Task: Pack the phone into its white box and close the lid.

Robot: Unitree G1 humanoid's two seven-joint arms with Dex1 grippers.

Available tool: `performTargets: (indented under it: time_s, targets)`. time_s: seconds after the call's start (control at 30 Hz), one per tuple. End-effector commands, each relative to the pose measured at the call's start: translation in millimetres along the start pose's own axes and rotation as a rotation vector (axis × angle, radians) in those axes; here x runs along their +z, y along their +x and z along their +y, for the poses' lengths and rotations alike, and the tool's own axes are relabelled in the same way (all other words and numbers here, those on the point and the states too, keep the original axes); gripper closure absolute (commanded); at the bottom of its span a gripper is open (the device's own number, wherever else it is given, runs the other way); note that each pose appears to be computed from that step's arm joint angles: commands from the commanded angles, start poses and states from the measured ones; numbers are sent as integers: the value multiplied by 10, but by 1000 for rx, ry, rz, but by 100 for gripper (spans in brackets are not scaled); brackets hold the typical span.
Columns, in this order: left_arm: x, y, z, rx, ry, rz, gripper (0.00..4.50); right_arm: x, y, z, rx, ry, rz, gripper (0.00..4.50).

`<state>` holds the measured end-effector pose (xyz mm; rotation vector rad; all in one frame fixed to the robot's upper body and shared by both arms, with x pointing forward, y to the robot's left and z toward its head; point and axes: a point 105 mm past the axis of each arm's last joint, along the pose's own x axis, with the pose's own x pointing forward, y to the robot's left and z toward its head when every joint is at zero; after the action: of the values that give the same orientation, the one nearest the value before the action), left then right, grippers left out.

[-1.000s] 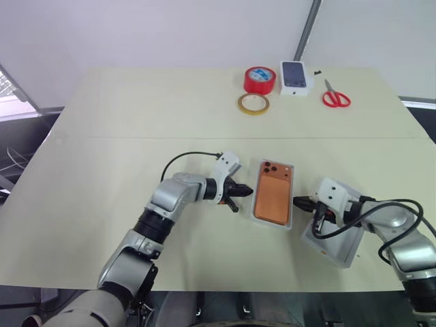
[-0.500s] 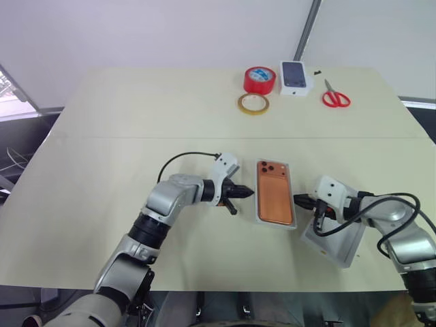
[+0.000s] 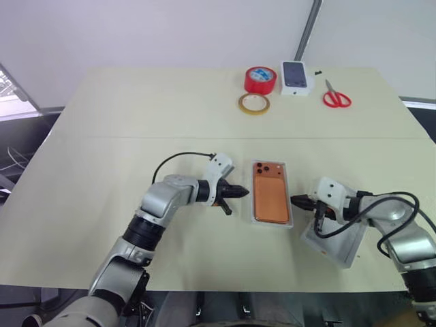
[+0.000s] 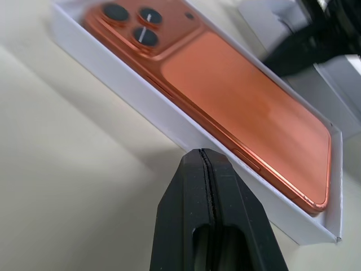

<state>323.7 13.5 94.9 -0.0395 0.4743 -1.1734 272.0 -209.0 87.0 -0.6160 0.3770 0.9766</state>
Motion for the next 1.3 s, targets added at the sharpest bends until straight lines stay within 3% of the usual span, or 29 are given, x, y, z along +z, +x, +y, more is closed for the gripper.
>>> performTargets:
  time_s: [0.03,0.2,0.47,0.8,0.83,0.9,0.97,1.13,1.17,1.3]
  targets:
    - [200,-90,-1,-4,44,-64,450,142,-120,84,26,-11,-23,443]
    - [222,-113,19,3,49,-77,450,-3,-234,271,85,11,45,443]
    - [283,-200,64,8,76,-106,450,-277,-548,238,98,-17,189,443]
    - [208,-583,221,35,106,-128,450,-292,-777,50,26,-50,198,443]
    - [200,-619,212,21,97,-139,425,-243,-760,0,-7,-8,159,448]
    - [201,-703,166,-7,125,-169,367,-14,-701,-139,-94,95,6,392]
    - [209,-775,105,-38,171,-195,271,150,-676,-252,-169,153,-91,313]
    - [218,-1031,-56,-149,261,-234,6,240,-658,-394,-362,252,-130,54]
    - [218,-1056,-77,-161,269,-234,0,226,-658,-393,-387,266,-123,1]
    - [207,-1176,-40,-146,324,-260,0,138,-693,-238,-455,245,-47,1]
